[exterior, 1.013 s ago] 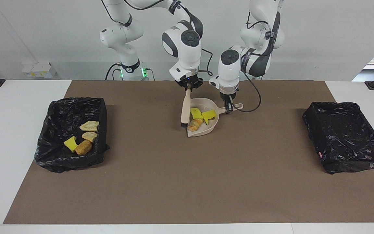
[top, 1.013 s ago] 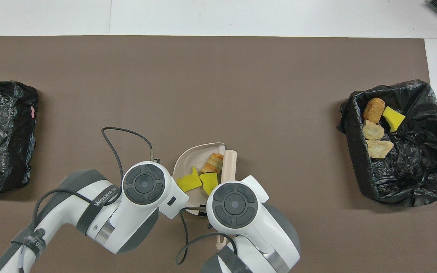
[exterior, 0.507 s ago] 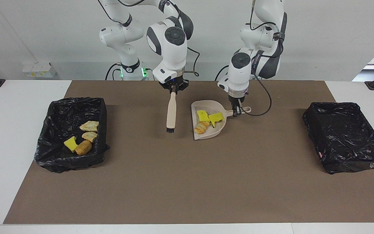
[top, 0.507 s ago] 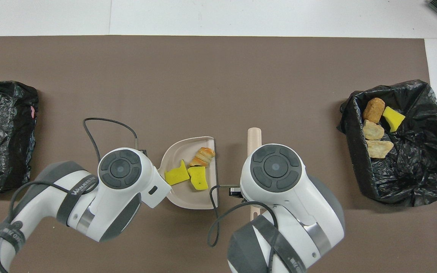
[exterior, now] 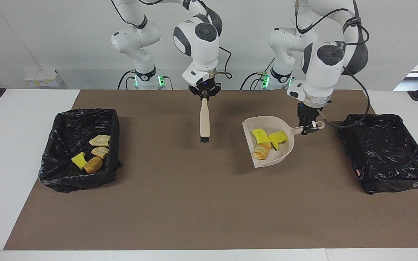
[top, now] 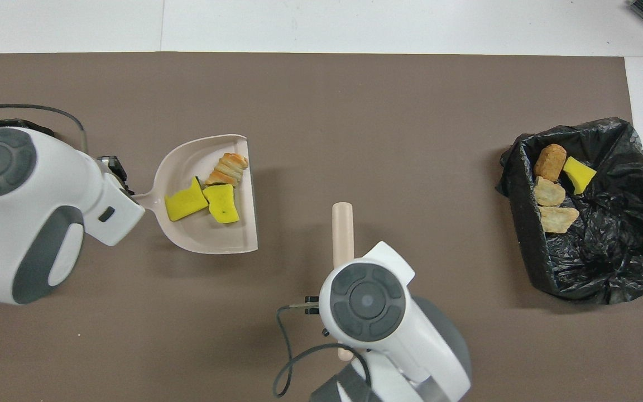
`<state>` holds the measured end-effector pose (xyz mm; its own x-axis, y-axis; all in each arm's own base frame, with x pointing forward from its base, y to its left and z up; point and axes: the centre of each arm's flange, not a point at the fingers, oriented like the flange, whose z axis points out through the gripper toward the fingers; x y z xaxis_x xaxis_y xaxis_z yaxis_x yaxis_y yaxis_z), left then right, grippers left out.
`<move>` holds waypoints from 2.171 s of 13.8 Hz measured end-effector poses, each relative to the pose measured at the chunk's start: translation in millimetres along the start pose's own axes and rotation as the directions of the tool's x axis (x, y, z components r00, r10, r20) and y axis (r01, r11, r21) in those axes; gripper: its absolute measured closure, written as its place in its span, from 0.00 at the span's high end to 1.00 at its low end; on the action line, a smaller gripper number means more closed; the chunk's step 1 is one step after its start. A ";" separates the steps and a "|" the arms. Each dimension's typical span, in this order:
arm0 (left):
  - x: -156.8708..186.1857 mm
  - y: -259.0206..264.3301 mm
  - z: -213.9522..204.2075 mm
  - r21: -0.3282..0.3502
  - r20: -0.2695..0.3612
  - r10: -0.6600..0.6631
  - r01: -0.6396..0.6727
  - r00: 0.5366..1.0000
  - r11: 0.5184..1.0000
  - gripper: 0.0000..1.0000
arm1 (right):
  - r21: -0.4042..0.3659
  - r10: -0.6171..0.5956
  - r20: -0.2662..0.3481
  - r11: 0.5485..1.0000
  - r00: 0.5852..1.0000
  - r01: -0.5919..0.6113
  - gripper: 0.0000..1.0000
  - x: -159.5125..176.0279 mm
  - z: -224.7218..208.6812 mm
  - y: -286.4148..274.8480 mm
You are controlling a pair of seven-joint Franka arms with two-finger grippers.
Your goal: Sweep and dump trash in bin
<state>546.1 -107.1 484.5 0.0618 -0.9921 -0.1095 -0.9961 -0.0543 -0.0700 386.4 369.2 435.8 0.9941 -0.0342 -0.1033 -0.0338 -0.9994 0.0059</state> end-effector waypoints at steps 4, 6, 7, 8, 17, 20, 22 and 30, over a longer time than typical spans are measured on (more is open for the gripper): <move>-117.9 -31.2 -23.3 0.030 0.009 -0.044 0.044 0.999 0.999 0.32 | 0.043 0.032 -0.039 0.999 0.999 -0.030 0.25 -60.0 49.1 -68.8; -183.1 -36.9 -20.0 0.029 0.020 -0.066 0.065 0.998 0.997 0.32 | 0.057 0.043 -0.039 0.998 0.998 -0.040 0.25 -82.2 75.0 -96.3; -219.0 -37.4 -17.2 0.027 0.027 -0.085 0.084 0.996 0.996 0.32 | 0.058 0.042 -0.036 0.997 0.998 -0.040 0.25 -92.1 86.6 -106.7; -251.7 -36.9 -15.4 0.028 0.035 -0.090 0.089 0.995 0.996 0.32 | 0.055 0.037 -0.034 0.998 0.999 -0.035 0.25 -97.7 93.2 -111.7; -403.1 -71.3 2.3 0.008 0.407 0.030 -0.037 0.913 0.999 0.32 | 0.048 0.007 -0.043 0.999 0.999 -0.005 0.37 -104.4 93.7 -115.9; -392.0 -79.2 -5.5 -0.032 0.522 0.111 -0.111 0.846 0.993 0.32 | 0.048 0.005 -0.046 0.999 0.999 -0.003 0.51 -103.9 92.5 -116.1; -388.5 -81.6 -8.0 -0.053 0.594 0.132 -0.125 0.794 0.991 0.32 | 0.037 0.010 -0.041 0.999 0.999 -0.009 0.72 -99.6 84.1 -116.2; -363.8 -84.4 -28.5 -0.127 0.780 0.164 -0.104 0.604 0.987 0.32 | -0.044 -0.123 -0.051 0.992 0.991 0.121 1.00 18.0 -43.1 -6.8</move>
<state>605.9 255.2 558.5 -0.0760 -0.5193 -0.8512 -0.9971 0.0348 0.0678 409.0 375.5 476.8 0.9947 0.0889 -0.0520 0.0909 -0.9952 0.0371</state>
